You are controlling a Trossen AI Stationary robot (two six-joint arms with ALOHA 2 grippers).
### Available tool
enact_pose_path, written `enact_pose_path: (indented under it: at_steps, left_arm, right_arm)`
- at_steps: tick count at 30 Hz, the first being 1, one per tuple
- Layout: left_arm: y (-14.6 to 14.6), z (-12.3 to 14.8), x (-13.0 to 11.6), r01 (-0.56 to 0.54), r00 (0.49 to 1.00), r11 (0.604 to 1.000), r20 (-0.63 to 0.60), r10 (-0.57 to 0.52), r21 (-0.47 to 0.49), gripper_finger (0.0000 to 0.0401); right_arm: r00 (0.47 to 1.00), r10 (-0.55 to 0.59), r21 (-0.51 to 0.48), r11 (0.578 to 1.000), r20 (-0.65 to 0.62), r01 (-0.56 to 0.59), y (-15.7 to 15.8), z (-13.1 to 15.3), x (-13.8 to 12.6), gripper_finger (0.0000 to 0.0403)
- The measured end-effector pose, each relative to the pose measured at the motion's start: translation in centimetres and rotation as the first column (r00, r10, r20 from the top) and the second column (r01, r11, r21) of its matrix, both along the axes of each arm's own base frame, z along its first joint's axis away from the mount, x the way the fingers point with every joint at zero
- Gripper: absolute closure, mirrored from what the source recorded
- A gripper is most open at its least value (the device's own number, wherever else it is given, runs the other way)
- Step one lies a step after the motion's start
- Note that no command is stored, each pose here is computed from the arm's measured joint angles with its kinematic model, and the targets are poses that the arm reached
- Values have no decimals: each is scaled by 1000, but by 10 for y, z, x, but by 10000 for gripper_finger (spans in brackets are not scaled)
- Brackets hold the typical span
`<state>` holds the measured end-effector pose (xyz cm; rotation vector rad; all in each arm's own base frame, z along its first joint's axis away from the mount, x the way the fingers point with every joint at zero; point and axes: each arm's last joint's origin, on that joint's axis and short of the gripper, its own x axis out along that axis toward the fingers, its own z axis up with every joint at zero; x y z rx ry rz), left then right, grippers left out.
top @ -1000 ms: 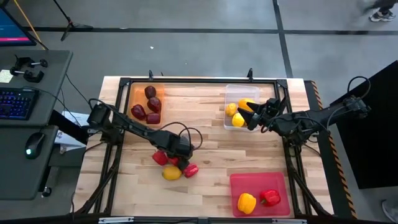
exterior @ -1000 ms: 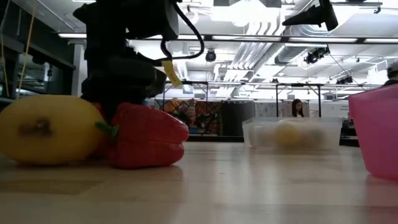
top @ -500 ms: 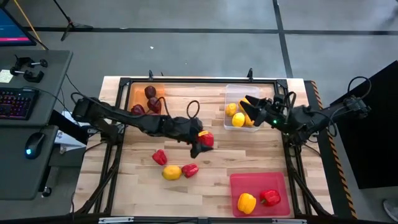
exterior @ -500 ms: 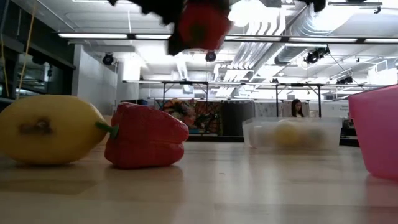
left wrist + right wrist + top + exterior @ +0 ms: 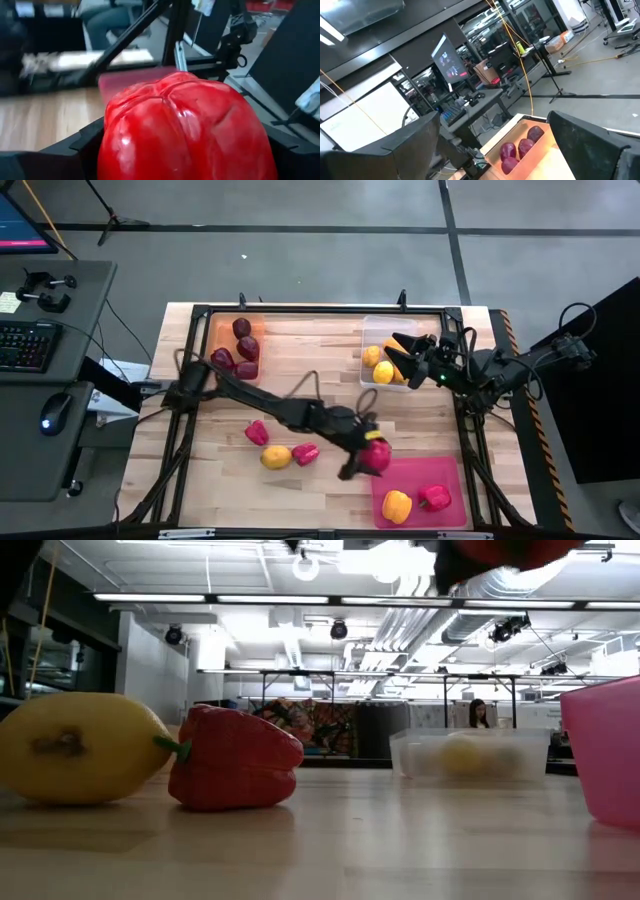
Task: Sort produce into baskets
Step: Put the red bell pepper into the red bin
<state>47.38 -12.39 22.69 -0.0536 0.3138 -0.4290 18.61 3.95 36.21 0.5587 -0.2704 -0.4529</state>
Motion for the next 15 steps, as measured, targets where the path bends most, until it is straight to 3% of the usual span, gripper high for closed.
enact_pose_path:
  at_steps: [3,7,10,15]
  left_arm:
    - [-11,-5,21,17,999,1000,35,-17,14,56]
    - [-18,-11,38,6,1000,999,30,-5,-43,26]
    - [-19,-17,43,-16,1000,994,-8,16,-107,19]
    - [-18,-27,46,-27,999,992,-30,24,-124,16]
  right_arm:
    - [1000,0,1,1000,0,0,0,0,0,36]
    - [1000,1,2,1000,0,-1,0,0,0,36]
    - [1000,1,2,1000,0,-1,0,0,0,36]
    - [1000,1,1,1000,-3,-1,0,0,0,36]
